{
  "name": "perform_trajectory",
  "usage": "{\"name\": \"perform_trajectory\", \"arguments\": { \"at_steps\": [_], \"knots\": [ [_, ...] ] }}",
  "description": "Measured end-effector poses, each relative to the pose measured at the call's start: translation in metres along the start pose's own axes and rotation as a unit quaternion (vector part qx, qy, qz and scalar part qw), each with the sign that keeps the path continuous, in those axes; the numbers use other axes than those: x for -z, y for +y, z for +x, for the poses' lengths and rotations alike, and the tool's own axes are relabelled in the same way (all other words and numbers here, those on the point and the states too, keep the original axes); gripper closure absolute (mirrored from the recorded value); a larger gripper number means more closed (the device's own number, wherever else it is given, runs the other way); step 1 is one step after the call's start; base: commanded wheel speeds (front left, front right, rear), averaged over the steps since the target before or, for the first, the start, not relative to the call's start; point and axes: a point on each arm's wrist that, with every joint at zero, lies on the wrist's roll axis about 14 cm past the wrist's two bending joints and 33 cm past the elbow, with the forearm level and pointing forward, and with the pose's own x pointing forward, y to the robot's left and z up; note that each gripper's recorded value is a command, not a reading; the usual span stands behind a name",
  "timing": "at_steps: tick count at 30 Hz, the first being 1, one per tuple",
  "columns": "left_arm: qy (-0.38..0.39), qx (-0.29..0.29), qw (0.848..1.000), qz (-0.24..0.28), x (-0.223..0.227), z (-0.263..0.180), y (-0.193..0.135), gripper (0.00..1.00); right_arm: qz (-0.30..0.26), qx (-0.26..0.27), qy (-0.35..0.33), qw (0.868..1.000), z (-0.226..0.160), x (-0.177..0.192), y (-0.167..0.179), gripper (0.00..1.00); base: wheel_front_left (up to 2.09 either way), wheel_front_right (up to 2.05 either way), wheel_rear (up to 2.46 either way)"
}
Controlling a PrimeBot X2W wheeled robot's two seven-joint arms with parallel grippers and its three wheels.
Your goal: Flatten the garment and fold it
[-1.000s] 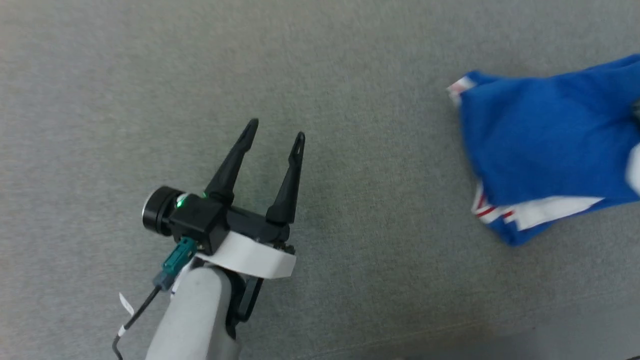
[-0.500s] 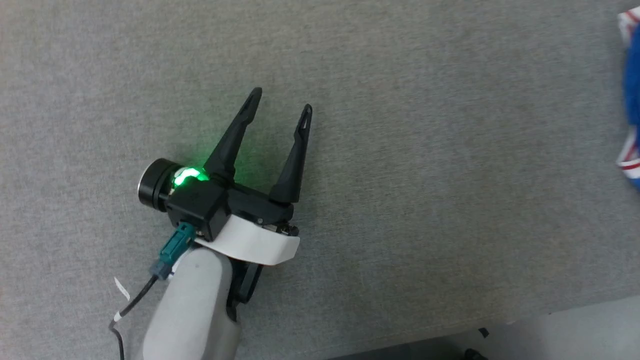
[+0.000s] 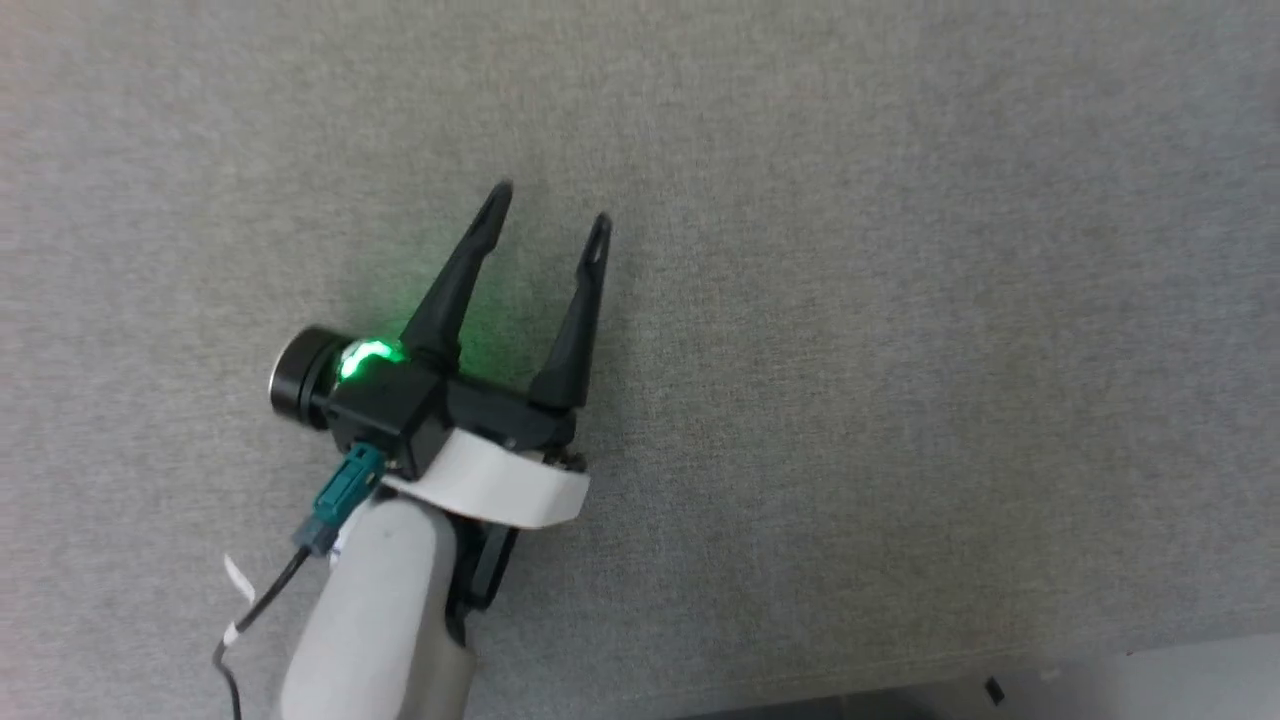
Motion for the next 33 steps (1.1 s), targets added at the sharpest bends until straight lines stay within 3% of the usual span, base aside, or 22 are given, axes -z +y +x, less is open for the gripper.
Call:
{"name": "perform_trajectory", "arguments": {
  "at_steps": [6, 11, 18, 26, 29, 33],
  "knots": [
    [-0.004, -0.031, 1.000, 0.006, -0.020, -0.026, 0.008, 0.00, 0.044, 0.019, -0.075, 0.996, -0.022, -0.041, -0.015, 0.00, 0.00, 0.00, 0.00],
    [-0.021, -0.060, 0.998, 0.012, -0.047, -0.053, 0.013, 0.00, 0.113, 0.034, -0.184, 0.976, -0.061, -0.098, -0.031, 0.00, 0.00, 0.00, 0.00],
    [-0.070, -0.123, 0.989, 0.048, -0.097, -0.088, 0.028, 0.00, 0.225, 0.039, -0.337, 0.913, -0.135, -0.168, -0.040, 0.00, 0.00, 0.00, 0.00],
    [-0.092, -0.171, 0.978, 0.079, -0.123, -0.127, 0.034, 0.00, 0.329, -0.008, -0.424, 0.843, -0.206, -0.196, 0.006, 0.00, 0.00, 0.00, 0.00],
    [-0.097, -0.187, 0.974, 0.083, -0.128, -0.139, 0.039, 0.00, 0.362, -0.025, -0.436, 0.824, -0.222, -0.199, 0.026, 0.00, 0.00, 0.00, 0.00],
    [-0.094, -0.200, 0.972, 0.085, -0.128, -0.153, 0.043, 0.00, 0.400, -0.057, -0.427, 0.809, -0.233, -0.198, 0.062, 0.00, 0.00, 0.00, 0.00]
  ]
}}
